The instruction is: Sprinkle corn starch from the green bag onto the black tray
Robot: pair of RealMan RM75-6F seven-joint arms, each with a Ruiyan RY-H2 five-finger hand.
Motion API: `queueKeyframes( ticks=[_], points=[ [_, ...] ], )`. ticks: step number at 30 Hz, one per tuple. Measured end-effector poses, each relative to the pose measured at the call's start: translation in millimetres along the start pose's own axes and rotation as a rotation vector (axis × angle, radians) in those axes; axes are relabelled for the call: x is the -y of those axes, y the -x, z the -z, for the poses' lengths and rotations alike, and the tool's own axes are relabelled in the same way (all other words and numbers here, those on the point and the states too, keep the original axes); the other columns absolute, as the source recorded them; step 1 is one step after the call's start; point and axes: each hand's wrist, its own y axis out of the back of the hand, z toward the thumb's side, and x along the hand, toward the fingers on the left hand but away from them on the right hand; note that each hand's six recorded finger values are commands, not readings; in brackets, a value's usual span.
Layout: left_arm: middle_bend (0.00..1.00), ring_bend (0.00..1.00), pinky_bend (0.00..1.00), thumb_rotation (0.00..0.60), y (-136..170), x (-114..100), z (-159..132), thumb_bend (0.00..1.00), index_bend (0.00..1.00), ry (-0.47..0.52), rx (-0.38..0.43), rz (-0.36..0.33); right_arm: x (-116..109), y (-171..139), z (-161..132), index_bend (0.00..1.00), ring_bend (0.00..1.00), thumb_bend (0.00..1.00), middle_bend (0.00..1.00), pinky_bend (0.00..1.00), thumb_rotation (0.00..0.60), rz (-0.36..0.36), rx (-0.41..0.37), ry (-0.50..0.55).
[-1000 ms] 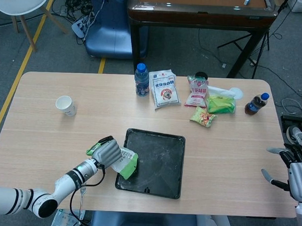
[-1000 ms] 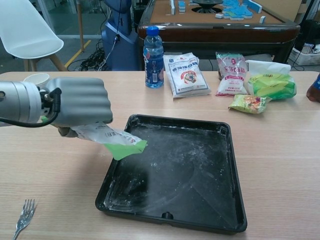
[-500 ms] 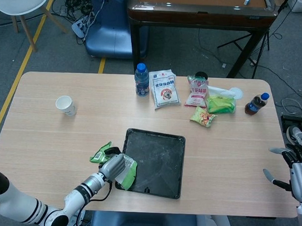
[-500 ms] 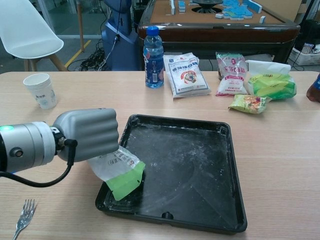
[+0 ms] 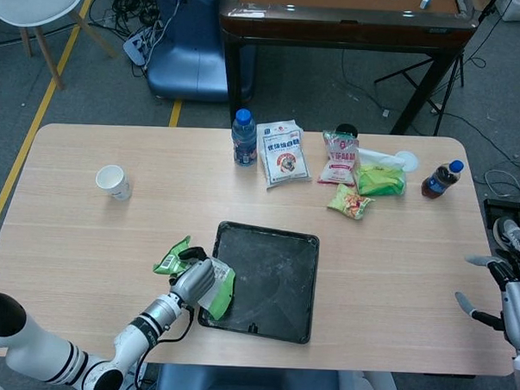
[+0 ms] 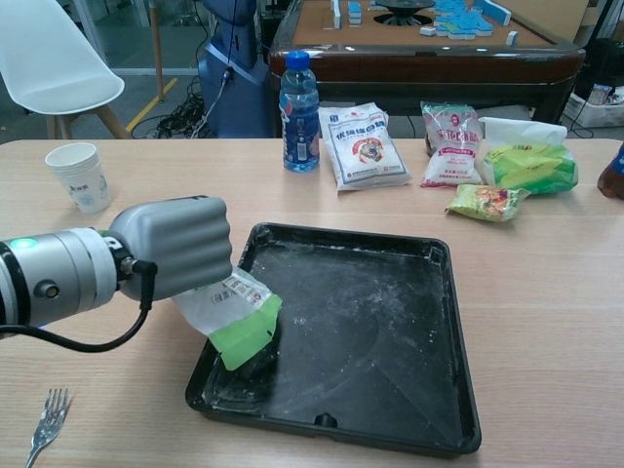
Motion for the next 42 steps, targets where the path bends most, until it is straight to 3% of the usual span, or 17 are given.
queueKeyframes(
  ticks=[7, 17, 26, 35, 42],
  points=[
    [0.63, 0.61, 0.63, 0.600, -4, 6, -21, 0.44, 0.46, -0.038, 0.020, 0.020, 0, 0, 0, 0.33, 0.17, 0.22, 0.36, 0.13, 0.600, 0.001, 0.000, -0.002],
    [0.63, 0.61, 0.63, 0.600, -5, 2, 2, 0.45, 0.46, -0.026, -0.062, 0.019, -1, -2, 2, 0.33, 0.17, 0.22, 0.36, 0.13, 0.600, 0.008, 0.008, 0.001],
    [0.63, 0.61, 0.63, 0.600, -11, 6, -24, 0.45, 0.46, -0.094, -0.024, 0.022, -1, -2, 4, 0.33, 0.17, 0.22, 0.36, 0.13, 0.600, 0.006, 0.013, 0.000],
    [0.63, 0.61, 0.63, 0.600, -8, 2, 0, 0.45, 0.46, -0.063, -0.086, 0.019, -1, -3, 5, 0.33, 0.17, 0.22, 0.36, 0.13, 0.600, 0.011, 0.016, 0.004],
    [0.63, 0.61, 0.63, 0.600, -10, 7, -24, 0.45, 0.46, -0.111, -0.027, 0.023, 1, -3, 7, 0.33, 0.17, 0.22, 0.36, 0.13, 0.600, 0.006, 0.020, 0.004]
  ],
)
